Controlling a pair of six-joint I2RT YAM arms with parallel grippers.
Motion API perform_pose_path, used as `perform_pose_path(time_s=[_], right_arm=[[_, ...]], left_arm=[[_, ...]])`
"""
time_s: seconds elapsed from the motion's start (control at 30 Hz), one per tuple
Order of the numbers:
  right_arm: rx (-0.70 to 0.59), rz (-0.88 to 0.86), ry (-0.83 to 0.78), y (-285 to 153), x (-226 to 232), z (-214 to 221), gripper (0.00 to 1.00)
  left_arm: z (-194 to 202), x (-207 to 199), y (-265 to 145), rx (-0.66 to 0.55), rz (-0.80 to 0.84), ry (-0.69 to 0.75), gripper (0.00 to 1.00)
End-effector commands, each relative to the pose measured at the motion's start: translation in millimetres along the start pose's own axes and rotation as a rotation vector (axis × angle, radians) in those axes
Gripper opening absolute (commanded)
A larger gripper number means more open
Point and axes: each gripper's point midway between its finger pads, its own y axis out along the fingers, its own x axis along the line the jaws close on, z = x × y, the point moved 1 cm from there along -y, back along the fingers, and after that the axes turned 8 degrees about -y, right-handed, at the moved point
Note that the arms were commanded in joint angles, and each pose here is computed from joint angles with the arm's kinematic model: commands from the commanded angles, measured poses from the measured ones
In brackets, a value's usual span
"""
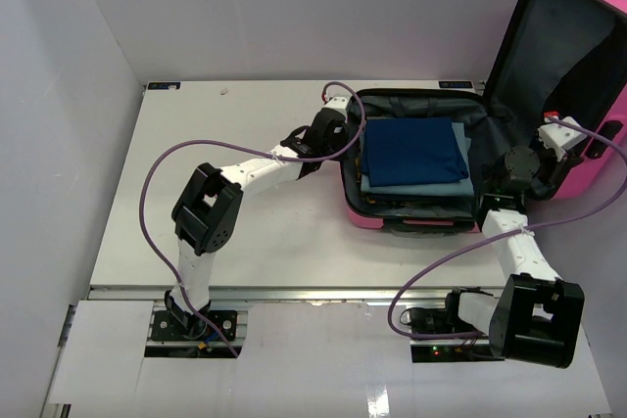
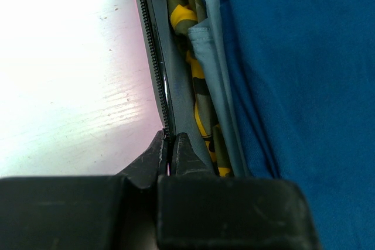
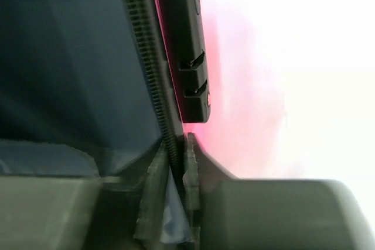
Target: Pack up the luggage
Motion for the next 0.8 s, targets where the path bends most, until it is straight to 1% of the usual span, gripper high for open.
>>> perform_pose_path(time_s=[0.0, 0.2, 0.3, 0.53, 0.77], right_arm=[[-0.121, -0.130, 0.129, -2, 16, -37, 0.08], [-0.198, -0.363, 0.168, -27, 37, -43, 0.08], [-0.241, -0.462, 0.141, -43, 51, -47, 0.08], [-0.311, -0.648, 0.090, -93, 75, -41, 0.08], [-0.349, -0.769, 0.049, -126, 81, -36, 0.08]], left_arm=[[-25, 15, -22, -0.038, -0.033, 0.055, 0.00], [-27, 26, -25, -0.038, -0.051, 0.020, 0.00], [-26, 28, -26, -0.031, -0.041, -0.001, 0.00], [-34, 21, -29, -0.041, -0.008, -0.008, 0.00], [-36, 18, -28, -0.042, 0.008, -0.007, 0.00]])
